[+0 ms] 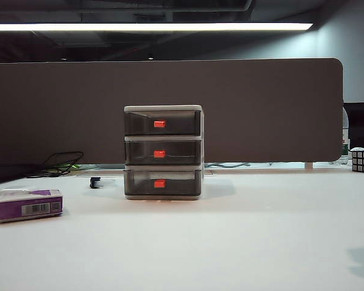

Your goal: Open the second layer of the drawer on the table, pick up a pack of napkins on the table and put it in, and finally close the drawer.

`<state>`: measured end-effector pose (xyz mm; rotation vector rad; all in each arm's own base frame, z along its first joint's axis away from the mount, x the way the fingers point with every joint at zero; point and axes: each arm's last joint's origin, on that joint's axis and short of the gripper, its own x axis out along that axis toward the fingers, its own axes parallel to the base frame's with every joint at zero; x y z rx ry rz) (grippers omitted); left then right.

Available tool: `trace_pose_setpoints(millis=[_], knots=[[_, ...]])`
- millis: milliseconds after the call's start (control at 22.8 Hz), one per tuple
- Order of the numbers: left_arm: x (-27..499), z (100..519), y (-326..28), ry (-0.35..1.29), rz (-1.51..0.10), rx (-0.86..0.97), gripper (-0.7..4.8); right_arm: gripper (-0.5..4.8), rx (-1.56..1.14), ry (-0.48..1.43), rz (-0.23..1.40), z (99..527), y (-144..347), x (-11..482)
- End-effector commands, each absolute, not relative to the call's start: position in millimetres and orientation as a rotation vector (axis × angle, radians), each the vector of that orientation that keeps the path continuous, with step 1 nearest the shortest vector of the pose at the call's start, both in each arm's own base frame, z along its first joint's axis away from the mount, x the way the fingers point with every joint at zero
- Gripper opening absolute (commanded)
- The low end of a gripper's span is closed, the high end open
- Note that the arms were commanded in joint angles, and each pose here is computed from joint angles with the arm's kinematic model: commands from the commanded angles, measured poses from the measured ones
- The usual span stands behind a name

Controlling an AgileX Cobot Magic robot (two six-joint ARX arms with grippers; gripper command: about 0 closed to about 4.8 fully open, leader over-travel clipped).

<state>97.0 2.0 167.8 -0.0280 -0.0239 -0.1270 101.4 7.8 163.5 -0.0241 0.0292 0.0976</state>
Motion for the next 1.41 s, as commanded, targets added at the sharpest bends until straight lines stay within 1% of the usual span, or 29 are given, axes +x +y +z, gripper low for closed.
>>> trace_pose_setpoints(millis=[44, 307, 395, 483, 527, 571, 615, 703, 747, 791, 834, 878, 922, 966, 1010, 1054, 1142, 1230, 1318, 1405], knots=[[97, 169, 1, -0.028, -0.146, -0.055, -0.05, -0.05, -0.027, 0.021, 0.094, 163, 8, 102], [97, 165, 1, 0.013, -0.177, -0.074, -0.05, -0.05, -0.026, 0.017, 0.099, 163, 8, 102], [97, 164, -1, 0.032, -0.231, -0.14, -0.05, -0.05, -0.007, 0.023, 0.119, 163, 9, 102], [96, 163, -4, 0.062, -0.317, -0.218, -0.05, -0.05, 0.074, 0.038, 0.2, 162, 11, 101], [95, 160, -6, 0.104, -0.383, -0.276, -0.05, -0.05, 0.145, 0.066, 0.315, 161, 14, 100], [95, 158, -6, 0.13, -0.392, -0.292, -0.05, -0.05, 0.175, 0.083, 0.376, 160, 16, 100], [94, 153, -8, 0.197, -0.389, -0.338, -0.05, -0.05, 0.208, 0.108, 0.484, 159, 19, 98], [94, 152, -10, 0.217, -0.413, -0.361, -0.05, -0.05, 0.213, 0.123, 0.558, 159, 21, 97], [94, 153, -13, 0.212, -0.447, -0.376, 0.01, -0.04, 0.214, 0.126, 0.574, 159, 22, 97], [94, 155, -16, 0.203, -0.473, -0.397, 0.31, -0.04, 0.214, 0.124, 0.576, 159, 22, 97], [93, 158, -19, 0.185, -0.5, -0.42, 0.75, -0.04, 0.226, 0.123, 0.576, 159, 22, 97], [93, 161, -22, 0.165, -0.527, -0.426, 0.93, -0.04, 0.241, 0.126, 0.576, 160, 22, 97], [92, 164, -25, 0.142, -0.569, -0.417, 0.92, -0.05, 0.281, 0.133, 0.578, 160, 22, 97], [92, 166, -28, 0.13, -0.601, -0.41, 0.82, -0.05, 0.301, 0.135, 0.592, 161, 23, 97], [91, 165, -32, 0.145, -0.63, -0.405, 0.53, -0.05, 0.309, 0.138, 0.632, 161, 24, 96], [90, 162, -38, 0.174, -0.654, -0.38, 0.51, -0.05, 0.308, 0.139, 0.656, 162, 24, 95], [89, 161, -45, 0.182, -0.662, -0.354, 0.52, -0.05, 0.307, 0.141, 0.669, 162, 26, 95], [89, 164, -54, 0.144, -0.647, -0.324, 0.52, -0.05, 0.304, 0.135, 0.677, 163, 28, 95], [89, 167, -64, 0.12, -0.675, -0.296, 0.52, -0.05, 0.299, 0.115, 0.686, 165, 32, 94], [94, 164, -72, 0.149, -0.687, -0.273, 0.53, -0.05, 0.295, 0.088, 0.694, 174, 38, 92]])
